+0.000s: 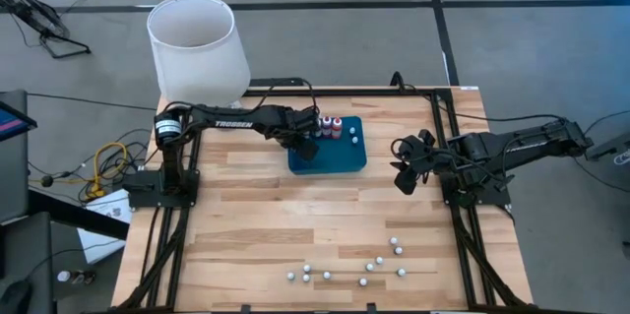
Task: Pick & Place food coloring
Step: Put the small black food coloring bottle into the bin
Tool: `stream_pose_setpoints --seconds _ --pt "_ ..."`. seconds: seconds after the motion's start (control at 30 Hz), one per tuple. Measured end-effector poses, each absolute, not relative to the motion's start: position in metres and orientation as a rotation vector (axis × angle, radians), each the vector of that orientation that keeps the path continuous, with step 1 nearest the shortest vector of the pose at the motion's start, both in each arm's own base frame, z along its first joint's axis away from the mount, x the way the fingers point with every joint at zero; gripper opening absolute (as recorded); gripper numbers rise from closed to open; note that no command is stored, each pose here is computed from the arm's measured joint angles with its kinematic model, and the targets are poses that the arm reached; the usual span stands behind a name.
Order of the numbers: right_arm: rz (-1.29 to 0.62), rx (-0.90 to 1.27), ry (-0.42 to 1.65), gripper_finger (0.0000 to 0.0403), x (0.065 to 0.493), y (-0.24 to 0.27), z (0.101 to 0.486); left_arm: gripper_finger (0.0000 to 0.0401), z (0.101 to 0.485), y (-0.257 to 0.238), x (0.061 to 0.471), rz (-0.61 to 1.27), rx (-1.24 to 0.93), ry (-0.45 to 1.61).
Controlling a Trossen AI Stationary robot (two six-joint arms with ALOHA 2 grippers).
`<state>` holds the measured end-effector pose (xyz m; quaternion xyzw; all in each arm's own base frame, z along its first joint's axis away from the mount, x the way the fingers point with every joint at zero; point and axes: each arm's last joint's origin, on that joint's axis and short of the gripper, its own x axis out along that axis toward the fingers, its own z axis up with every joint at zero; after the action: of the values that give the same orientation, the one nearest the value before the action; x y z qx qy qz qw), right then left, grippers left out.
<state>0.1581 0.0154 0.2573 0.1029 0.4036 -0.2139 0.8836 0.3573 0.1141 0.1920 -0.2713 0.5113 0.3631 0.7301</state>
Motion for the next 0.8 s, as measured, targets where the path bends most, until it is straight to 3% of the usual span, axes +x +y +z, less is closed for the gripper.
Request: stream_pose_setpoints --seconds 0.8 --pt "-0.446 0.215 0.840 0.0122 0.158 0.015 0.257 0.0051 0.179 0.118 0.351 0.800 -0.608 1.135"
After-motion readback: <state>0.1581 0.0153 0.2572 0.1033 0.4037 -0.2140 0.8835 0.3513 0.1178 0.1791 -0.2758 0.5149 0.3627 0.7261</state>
